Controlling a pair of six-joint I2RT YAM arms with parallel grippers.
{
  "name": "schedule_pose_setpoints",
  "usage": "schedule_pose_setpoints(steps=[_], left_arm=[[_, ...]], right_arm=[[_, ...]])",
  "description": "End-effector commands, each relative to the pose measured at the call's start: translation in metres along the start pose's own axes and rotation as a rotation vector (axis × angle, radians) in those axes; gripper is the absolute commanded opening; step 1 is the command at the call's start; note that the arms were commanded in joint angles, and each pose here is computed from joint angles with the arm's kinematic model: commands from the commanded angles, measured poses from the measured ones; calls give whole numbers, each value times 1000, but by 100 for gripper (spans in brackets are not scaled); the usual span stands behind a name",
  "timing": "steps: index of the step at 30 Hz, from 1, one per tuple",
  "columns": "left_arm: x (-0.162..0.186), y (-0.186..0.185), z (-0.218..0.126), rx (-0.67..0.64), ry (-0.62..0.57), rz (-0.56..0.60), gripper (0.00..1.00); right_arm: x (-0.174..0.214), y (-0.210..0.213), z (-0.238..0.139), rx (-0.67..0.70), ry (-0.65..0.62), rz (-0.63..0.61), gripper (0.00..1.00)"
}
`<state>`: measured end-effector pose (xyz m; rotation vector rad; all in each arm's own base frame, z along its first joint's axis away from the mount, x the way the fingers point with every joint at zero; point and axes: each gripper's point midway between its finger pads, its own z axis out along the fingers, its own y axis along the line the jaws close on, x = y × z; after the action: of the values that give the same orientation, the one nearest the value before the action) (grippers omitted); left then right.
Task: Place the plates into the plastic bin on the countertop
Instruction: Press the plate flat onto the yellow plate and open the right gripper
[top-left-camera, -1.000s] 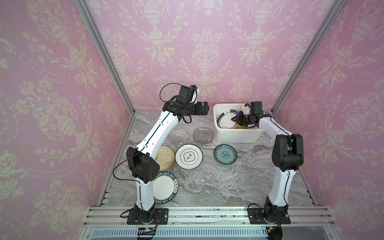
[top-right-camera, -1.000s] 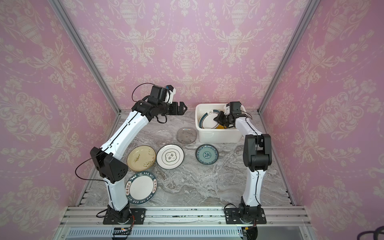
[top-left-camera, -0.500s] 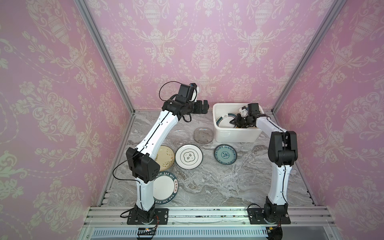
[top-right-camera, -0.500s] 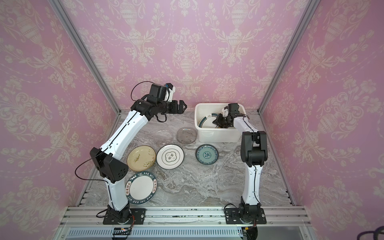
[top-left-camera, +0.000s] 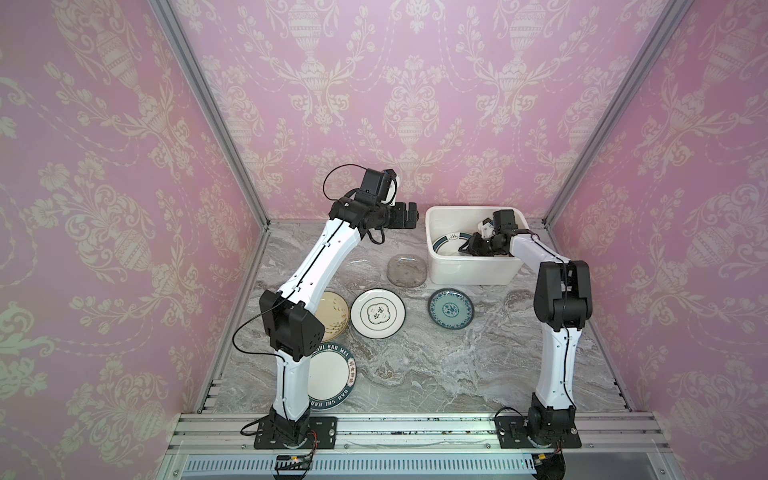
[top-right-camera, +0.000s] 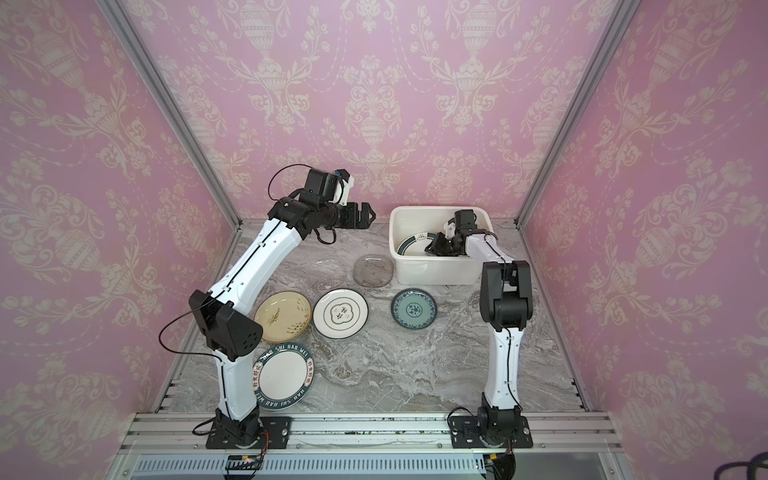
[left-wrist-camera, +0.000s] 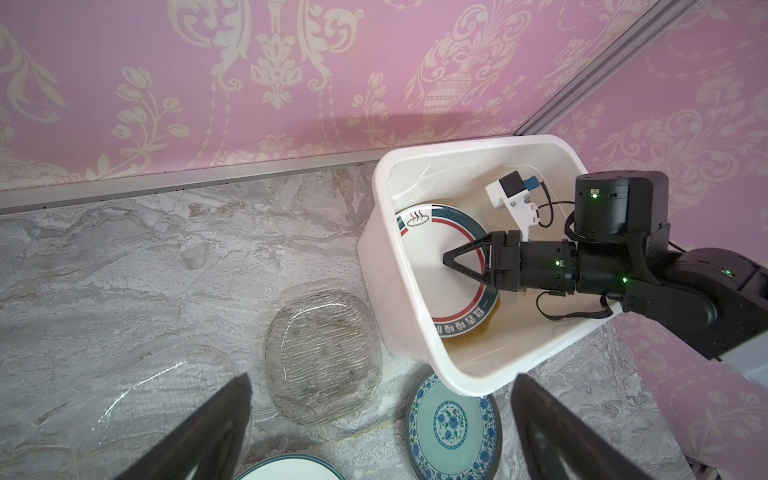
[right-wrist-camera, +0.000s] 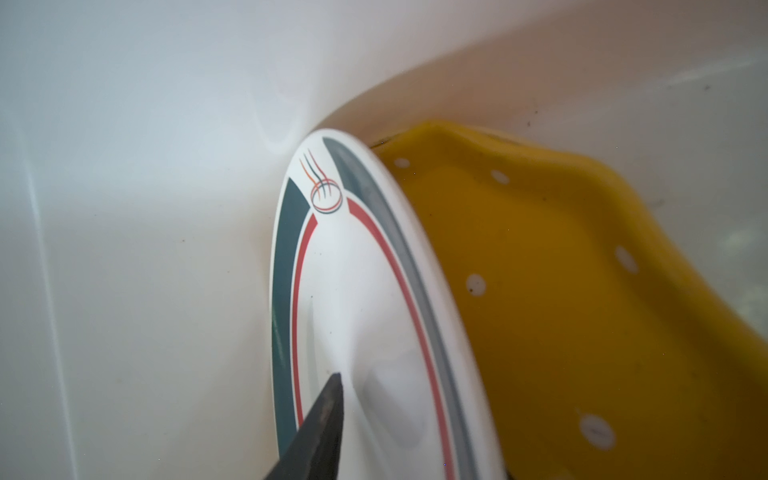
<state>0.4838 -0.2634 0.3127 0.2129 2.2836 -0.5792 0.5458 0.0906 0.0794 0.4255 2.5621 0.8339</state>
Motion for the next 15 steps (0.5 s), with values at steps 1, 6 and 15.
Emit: schedule_pose_setpoints(steps=[1,6,15], left_arm=[[0,0,-2,-21,9,-3,99],[2,0,1,-18,20,-7,99],[2,0,1,-26,24,1,99]], right_arm=[[0,-3,2,38,6,-24,44],[4,-14,1,96,14,-27,52],[5,-28,-6,191,12,-39,67]])
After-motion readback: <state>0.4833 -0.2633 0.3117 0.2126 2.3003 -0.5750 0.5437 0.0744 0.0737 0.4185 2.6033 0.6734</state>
